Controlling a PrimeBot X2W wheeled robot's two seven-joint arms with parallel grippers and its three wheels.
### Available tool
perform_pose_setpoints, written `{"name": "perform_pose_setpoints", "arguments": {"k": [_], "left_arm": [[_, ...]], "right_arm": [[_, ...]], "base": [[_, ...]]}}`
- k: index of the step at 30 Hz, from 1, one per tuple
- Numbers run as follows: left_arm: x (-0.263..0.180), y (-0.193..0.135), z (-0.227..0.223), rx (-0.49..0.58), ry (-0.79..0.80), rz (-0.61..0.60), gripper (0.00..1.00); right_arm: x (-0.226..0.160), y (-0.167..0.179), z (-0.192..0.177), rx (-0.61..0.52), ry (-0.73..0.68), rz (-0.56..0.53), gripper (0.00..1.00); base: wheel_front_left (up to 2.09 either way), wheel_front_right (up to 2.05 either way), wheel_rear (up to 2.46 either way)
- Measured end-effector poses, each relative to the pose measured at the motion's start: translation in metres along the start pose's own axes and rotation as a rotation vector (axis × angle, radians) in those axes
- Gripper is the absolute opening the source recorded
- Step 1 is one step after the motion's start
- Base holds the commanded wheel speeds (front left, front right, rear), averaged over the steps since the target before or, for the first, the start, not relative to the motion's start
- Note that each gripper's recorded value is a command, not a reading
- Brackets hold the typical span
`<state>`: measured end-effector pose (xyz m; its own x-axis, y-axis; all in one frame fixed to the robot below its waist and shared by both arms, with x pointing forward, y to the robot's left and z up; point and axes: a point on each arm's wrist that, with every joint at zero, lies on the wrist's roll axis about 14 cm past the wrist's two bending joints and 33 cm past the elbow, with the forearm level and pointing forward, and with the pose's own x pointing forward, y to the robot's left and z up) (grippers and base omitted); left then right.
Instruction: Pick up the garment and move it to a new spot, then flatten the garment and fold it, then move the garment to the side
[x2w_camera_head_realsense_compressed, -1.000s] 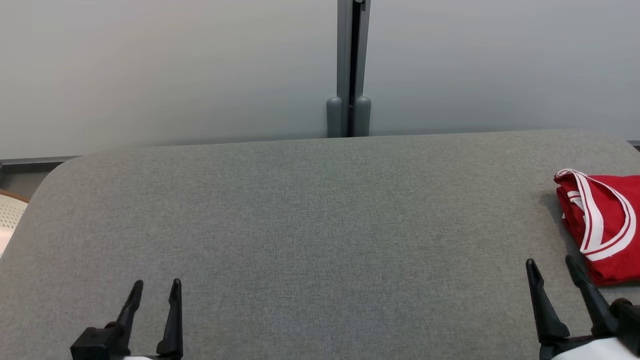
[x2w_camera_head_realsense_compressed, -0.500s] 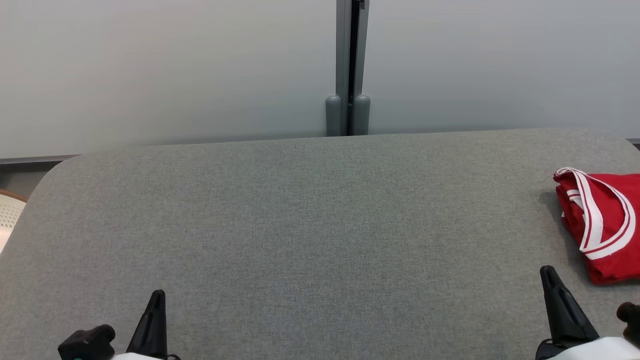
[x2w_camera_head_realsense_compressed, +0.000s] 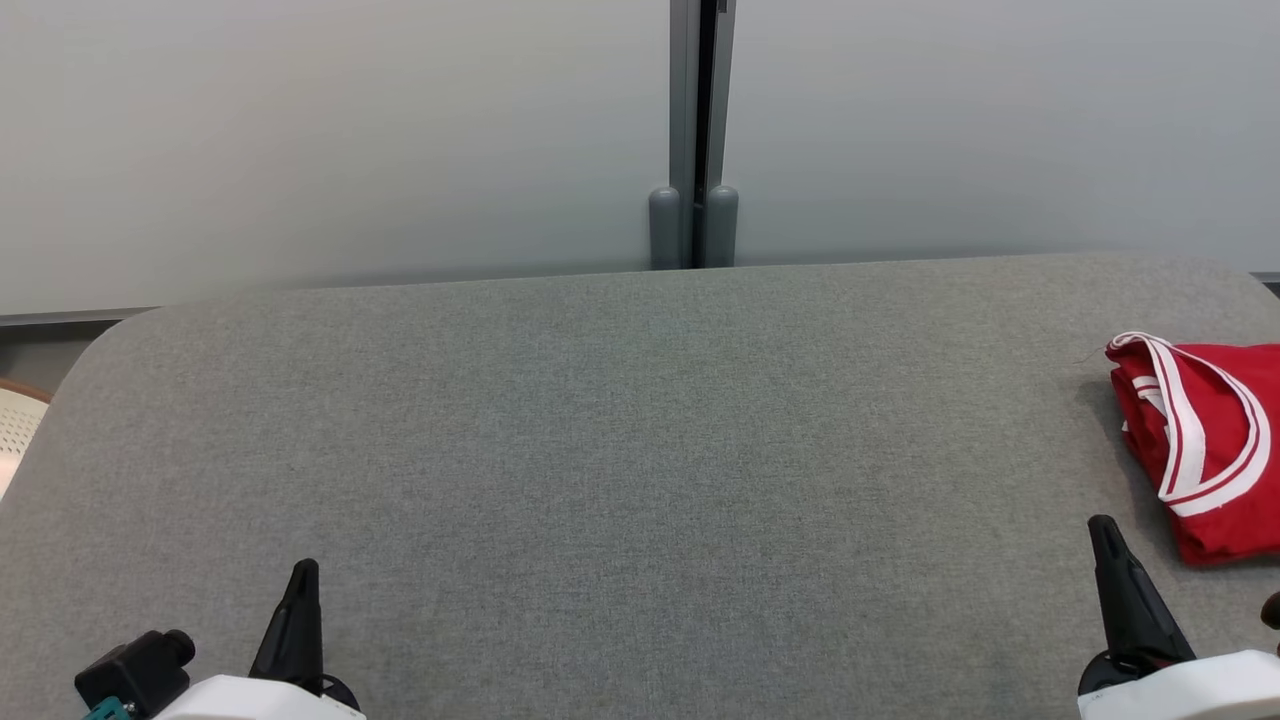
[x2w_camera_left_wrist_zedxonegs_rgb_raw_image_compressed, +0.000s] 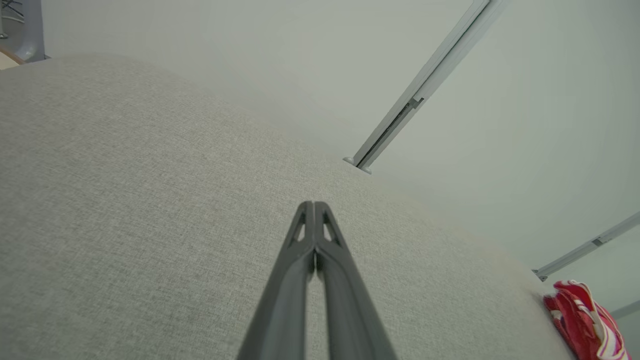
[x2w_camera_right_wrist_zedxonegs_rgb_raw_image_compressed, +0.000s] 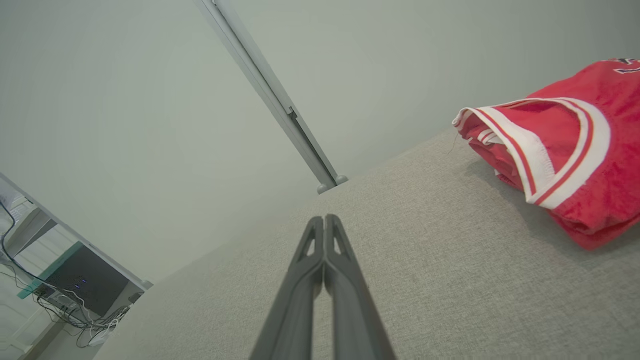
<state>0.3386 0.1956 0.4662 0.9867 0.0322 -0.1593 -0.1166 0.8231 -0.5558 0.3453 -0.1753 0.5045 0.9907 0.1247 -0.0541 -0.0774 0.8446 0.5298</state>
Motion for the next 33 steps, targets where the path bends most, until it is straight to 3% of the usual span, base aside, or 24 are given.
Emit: {"name": "perform_pose_setpoints", "arguments": {"k": [33], "left_arm": [[0.018, -0.005, 0.011, -0.420, 0.008, -0.020, 0.00]], "right_arm": [[0.017, -0.009, 0.007, 0.440, -0.049, -0.018, 0.00]], "base": [[0.00, 0.00, 0.00]]}}
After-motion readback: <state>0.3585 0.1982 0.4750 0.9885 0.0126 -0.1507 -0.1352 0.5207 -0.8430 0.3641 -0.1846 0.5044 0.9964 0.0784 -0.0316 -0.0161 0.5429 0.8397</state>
